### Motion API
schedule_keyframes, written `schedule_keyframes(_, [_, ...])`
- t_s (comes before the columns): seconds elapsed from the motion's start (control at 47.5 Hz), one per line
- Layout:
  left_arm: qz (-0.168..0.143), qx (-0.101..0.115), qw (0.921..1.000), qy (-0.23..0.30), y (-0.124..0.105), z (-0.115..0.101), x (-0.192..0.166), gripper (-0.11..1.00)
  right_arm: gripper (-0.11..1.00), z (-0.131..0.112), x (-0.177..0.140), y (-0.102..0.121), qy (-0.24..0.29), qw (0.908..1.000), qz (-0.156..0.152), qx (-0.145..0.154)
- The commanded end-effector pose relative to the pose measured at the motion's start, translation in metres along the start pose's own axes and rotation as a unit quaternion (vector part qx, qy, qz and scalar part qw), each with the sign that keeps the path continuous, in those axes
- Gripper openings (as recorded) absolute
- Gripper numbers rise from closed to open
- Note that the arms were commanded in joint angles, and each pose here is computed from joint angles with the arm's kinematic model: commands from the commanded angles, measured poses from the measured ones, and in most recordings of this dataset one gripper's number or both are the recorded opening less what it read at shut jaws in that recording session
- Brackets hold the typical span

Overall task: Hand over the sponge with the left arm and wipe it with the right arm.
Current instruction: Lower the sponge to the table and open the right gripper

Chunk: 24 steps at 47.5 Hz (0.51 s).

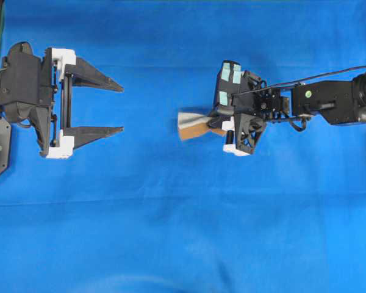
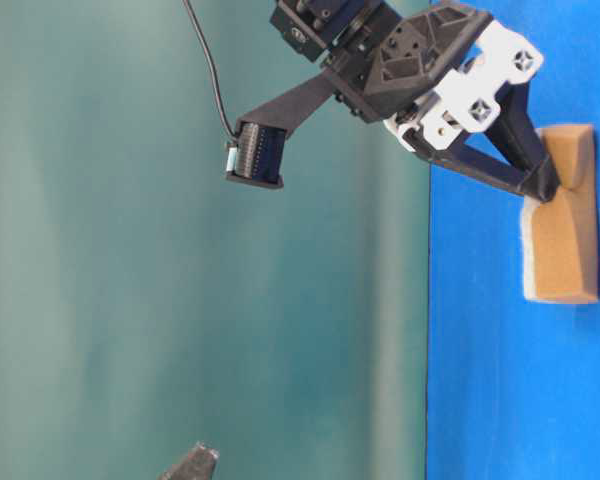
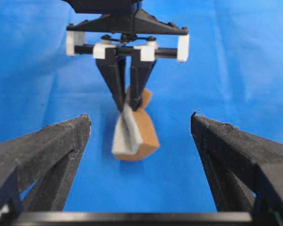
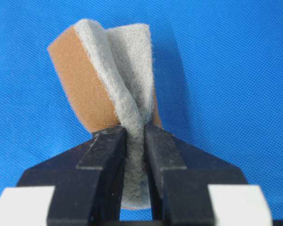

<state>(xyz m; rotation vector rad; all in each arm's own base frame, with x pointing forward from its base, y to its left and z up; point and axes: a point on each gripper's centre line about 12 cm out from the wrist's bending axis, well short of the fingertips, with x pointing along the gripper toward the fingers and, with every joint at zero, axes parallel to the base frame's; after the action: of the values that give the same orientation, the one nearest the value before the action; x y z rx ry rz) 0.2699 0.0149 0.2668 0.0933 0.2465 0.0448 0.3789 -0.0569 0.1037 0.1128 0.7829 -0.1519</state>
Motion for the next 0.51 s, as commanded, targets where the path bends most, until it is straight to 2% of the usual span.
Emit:
schedule_keyframes(0.0, [0.001,0.002,0.9999,-0.012,0.0002,0.0061,0.0001,0.92,0.2,0.01,-0.0055,0.0031,-0.018,0.9998,0.004,-0.001])
schedule_keyframes(0.316, [0.0,0.001,0.9999,-0.012,-0.0002,0.0061,0.0001,0.92,0.2,0.0119,-0.0055,0.0057,-0.023,0.9997,0.007,0.0])
schedule_keyframes(0.484, [0.001,0.001,0.9999,-0.012,0.0003,0.0064,-0.0002,0.92,0.65,0.013,-0.0054,0.0105,-0.022,0.9997,0.011,-0.004])
